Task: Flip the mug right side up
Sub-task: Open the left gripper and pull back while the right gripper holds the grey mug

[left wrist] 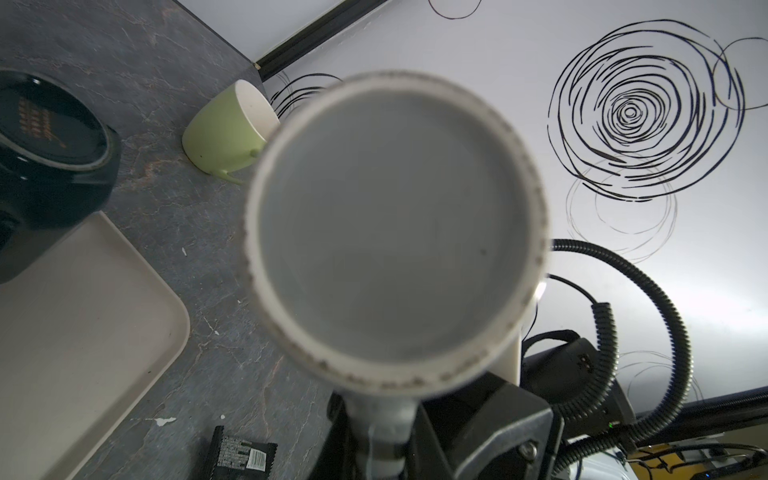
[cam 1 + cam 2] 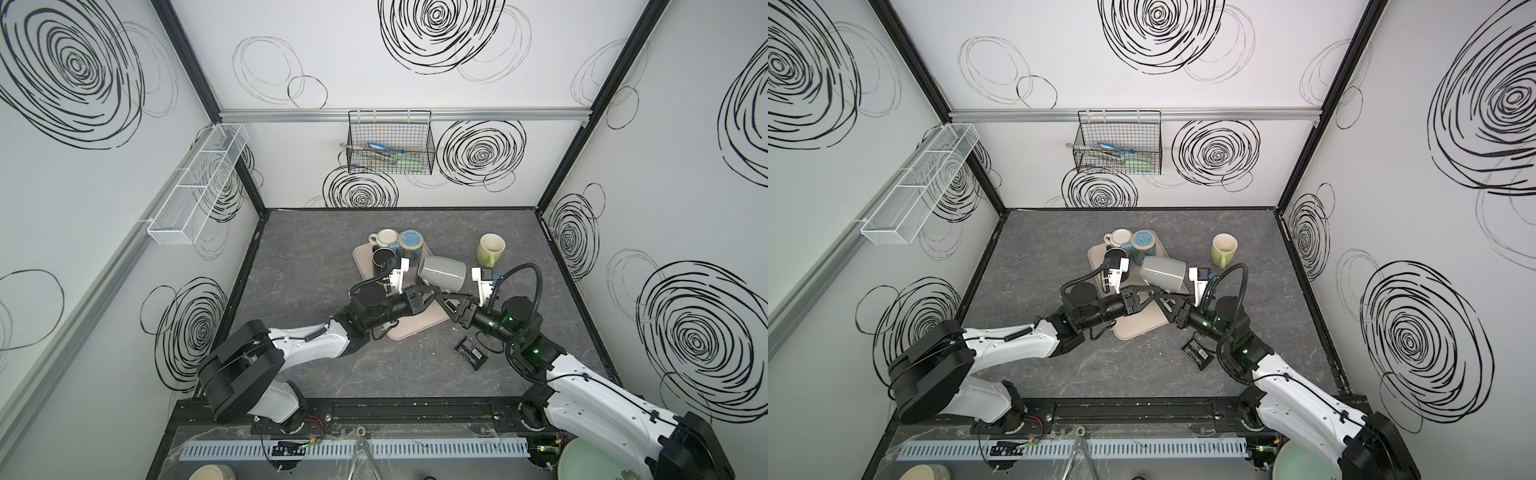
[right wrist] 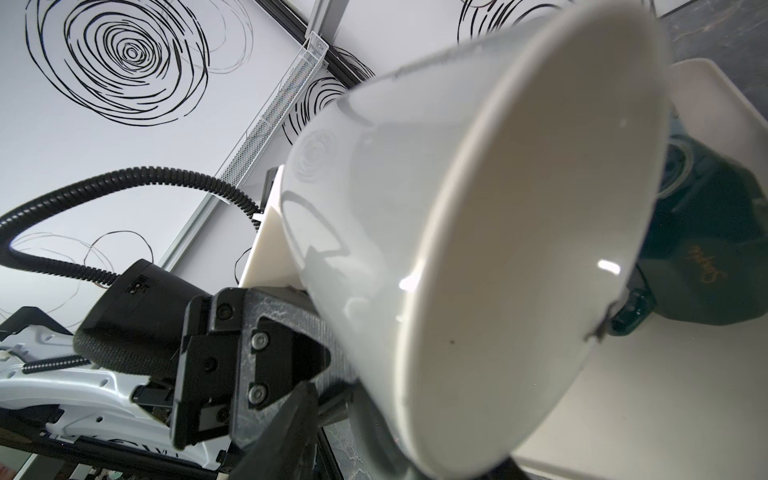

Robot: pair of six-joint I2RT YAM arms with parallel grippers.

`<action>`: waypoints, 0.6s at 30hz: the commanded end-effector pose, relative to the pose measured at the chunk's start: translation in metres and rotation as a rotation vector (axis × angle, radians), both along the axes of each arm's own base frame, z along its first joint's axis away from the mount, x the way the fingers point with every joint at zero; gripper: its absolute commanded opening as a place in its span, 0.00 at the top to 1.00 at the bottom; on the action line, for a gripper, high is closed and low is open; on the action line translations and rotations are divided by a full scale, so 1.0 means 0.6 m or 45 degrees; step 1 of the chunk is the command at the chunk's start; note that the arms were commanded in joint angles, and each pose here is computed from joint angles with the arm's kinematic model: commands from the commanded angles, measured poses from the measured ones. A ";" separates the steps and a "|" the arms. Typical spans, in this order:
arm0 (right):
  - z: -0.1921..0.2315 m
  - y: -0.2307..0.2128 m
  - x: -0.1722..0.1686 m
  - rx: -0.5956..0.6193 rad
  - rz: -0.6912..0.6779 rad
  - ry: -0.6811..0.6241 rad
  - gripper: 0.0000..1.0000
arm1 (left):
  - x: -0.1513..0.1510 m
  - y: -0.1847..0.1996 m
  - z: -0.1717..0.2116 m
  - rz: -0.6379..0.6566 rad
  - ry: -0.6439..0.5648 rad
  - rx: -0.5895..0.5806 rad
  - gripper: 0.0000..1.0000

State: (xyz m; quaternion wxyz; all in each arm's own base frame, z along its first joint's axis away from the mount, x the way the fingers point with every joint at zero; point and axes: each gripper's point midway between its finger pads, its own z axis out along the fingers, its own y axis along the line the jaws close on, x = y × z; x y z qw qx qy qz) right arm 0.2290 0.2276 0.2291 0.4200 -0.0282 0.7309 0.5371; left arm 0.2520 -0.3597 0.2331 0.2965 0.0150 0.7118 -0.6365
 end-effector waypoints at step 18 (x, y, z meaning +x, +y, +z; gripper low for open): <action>0.071 -0.016 0.023 0.115 -0.122 -0.131 0.97 | -0.029 -0.023 0.038 -0.079 -0.108 -0.108 1.00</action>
